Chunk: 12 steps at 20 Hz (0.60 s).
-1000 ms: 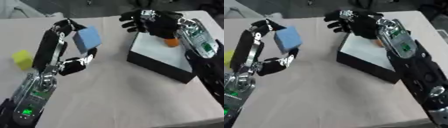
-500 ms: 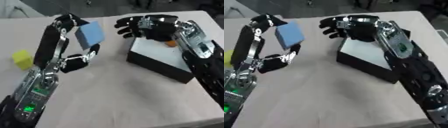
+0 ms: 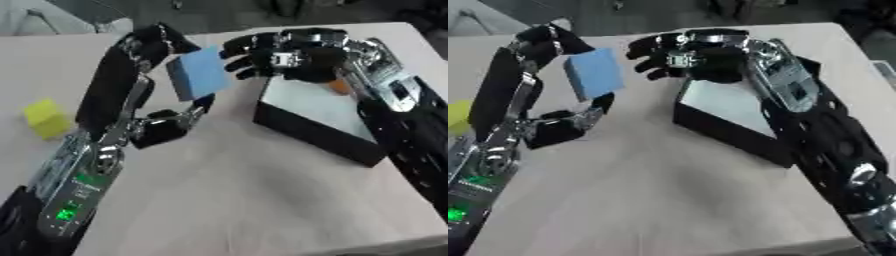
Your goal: Pick up the objects with one hand, pass them to the other hand, and then place them into the box on the other side of the table.
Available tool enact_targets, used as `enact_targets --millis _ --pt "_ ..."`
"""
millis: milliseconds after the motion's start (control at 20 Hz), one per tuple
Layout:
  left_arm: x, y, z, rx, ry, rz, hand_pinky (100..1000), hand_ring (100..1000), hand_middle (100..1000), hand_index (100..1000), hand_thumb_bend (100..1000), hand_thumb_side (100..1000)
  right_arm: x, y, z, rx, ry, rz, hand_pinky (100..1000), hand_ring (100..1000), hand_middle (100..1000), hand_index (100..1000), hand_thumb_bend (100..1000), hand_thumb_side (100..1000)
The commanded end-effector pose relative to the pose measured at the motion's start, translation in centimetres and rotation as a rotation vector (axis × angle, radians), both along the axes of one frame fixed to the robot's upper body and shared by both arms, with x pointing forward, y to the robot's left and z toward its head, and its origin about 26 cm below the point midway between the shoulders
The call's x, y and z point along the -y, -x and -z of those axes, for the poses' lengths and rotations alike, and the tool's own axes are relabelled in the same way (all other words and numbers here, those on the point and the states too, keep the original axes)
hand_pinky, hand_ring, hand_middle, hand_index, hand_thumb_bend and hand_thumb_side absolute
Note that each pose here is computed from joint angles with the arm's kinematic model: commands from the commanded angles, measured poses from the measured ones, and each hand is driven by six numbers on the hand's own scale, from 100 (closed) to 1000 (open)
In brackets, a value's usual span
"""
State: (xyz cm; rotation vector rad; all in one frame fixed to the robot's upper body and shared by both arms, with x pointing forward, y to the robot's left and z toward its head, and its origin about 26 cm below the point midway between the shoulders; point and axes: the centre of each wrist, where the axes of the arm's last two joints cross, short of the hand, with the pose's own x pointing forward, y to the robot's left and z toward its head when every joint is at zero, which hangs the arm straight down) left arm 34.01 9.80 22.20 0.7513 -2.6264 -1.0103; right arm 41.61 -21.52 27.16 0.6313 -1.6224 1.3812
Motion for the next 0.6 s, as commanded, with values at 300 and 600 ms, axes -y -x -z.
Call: enact_targets --millis 300,600 --pt "0.9 0.8 -1.7 0.252 -0.061 0.069 796 707 625 604 147 100 -1.6 0.6 -1.7 0.048 -0.007 -0.073 1000 1000 1000 1000 100 563" --pt "1.2 0.5 -1.6 0.302 -0.054 0.069 795 711 628 605 160 100 -2.0 1.5 -1.6 0.073 -0.004 -0.116 1000 1000 1000 1000 100 572"
